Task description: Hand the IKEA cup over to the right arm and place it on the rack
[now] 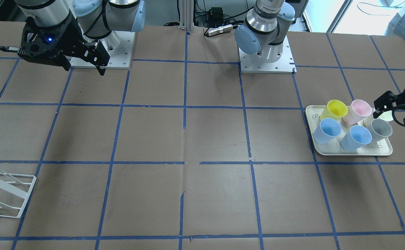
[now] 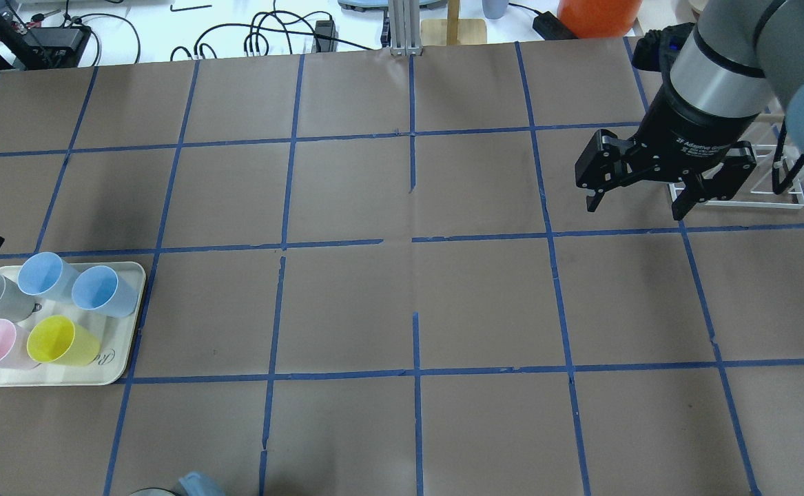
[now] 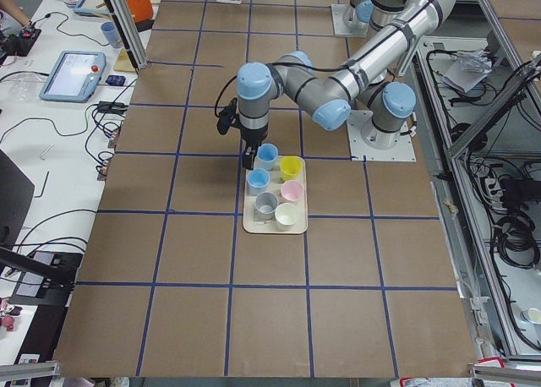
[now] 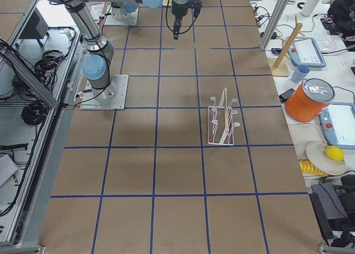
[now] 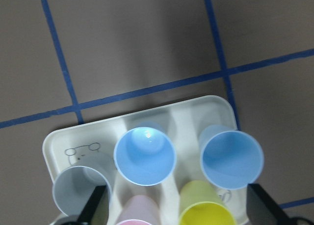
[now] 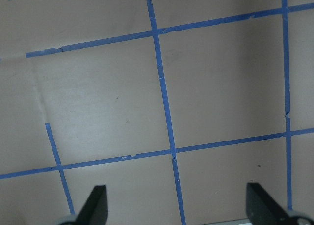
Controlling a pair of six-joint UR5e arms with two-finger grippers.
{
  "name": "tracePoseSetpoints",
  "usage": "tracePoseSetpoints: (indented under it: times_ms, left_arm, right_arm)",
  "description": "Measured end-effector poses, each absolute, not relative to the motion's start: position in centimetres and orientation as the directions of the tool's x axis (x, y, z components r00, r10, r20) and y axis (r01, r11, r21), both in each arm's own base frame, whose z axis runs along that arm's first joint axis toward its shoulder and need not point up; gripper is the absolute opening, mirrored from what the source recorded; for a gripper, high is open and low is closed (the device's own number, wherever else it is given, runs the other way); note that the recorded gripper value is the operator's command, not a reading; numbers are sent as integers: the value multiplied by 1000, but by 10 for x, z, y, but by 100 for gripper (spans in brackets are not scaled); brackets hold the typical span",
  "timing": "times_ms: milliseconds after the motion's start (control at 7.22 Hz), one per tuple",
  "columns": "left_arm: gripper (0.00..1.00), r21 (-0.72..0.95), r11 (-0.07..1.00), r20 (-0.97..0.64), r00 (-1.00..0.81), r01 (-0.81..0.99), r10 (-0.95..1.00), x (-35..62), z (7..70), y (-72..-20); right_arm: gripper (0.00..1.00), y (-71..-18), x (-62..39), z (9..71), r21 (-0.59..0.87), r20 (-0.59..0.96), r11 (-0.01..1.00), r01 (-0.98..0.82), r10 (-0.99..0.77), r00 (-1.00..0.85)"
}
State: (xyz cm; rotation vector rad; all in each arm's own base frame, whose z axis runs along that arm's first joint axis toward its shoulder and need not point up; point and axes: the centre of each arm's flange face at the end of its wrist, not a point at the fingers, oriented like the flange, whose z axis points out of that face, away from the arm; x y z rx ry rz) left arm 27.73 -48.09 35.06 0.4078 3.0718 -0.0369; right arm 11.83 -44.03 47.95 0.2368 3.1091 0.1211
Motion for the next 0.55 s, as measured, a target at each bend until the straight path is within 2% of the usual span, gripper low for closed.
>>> tracePoseSetpoints:
  times_ms: [554]
  left_arm:
    - [100, -31, 969, -29, -969, 246, 245, 367, 275, -467]
  right_arm:
    - [100, -440, 118, 479, 80, -15, 985, 151, 153, -988]
